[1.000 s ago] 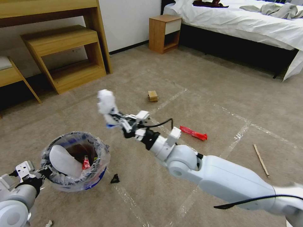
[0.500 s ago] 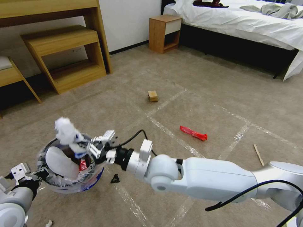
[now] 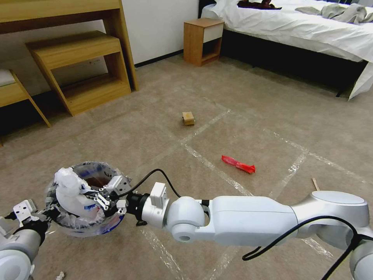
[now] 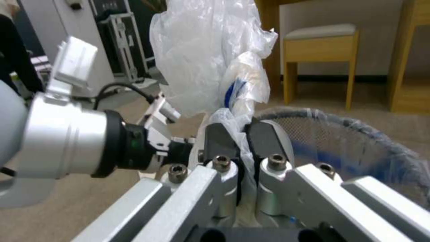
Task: Pick up the trash bin and place the garbage on the floor into it.
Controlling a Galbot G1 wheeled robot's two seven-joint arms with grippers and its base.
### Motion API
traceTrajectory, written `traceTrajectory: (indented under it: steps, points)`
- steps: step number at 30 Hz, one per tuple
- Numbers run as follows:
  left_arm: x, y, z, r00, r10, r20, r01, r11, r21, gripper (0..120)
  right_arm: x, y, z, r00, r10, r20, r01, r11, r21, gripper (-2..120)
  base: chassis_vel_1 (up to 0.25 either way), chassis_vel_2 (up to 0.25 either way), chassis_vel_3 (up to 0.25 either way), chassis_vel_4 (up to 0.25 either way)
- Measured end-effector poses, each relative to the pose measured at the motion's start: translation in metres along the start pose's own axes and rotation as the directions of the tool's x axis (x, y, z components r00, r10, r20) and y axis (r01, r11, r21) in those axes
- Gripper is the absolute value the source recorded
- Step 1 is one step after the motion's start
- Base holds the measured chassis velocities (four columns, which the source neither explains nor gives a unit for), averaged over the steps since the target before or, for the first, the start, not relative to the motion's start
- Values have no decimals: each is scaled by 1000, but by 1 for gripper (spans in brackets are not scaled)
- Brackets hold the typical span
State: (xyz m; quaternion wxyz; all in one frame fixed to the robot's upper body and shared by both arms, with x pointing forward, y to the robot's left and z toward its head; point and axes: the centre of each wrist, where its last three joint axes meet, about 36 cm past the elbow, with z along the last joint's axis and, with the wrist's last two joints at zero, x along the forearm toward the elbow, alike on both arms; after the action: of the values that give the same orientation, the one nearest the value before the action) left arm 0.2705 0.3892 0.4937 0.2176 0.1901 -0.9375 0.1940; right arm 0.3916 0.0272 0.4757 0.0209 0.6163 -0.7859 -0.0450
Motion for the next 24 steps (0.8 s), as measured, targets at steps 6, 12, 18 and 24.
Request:
traceTrajectory:
  steps: [6, 12, 18, 24]
  points:
    - [2, -1, 1, 1000, 1, 2, -1, 1000, 2, 1, -8, -8, 5, 1000, 14, -19, -13, 1000, 26, 0, 0, 0, 0, 0]
    - [4, -2, 1, 1000, 6, 3, -6, 1000, 1, 1, -9, -21, 10, 999, 35, -39, -33, 998, 51, 0, 0, 0, 0, 0]
    - [6, -1, 1, 1000, 7, 1, -7, 1000, -4, 1, -12, -31, 16, 997, 55, -53, -51, 996, 74, 0, 0, 0, 0, 0]
    - [7, -2, 1, 1000, 9, 2, -9, 1000, -4, 1, -15, -40, 22, 995, 72, -63, -66, 993, 94, 0, 0, 0, 0, 0]
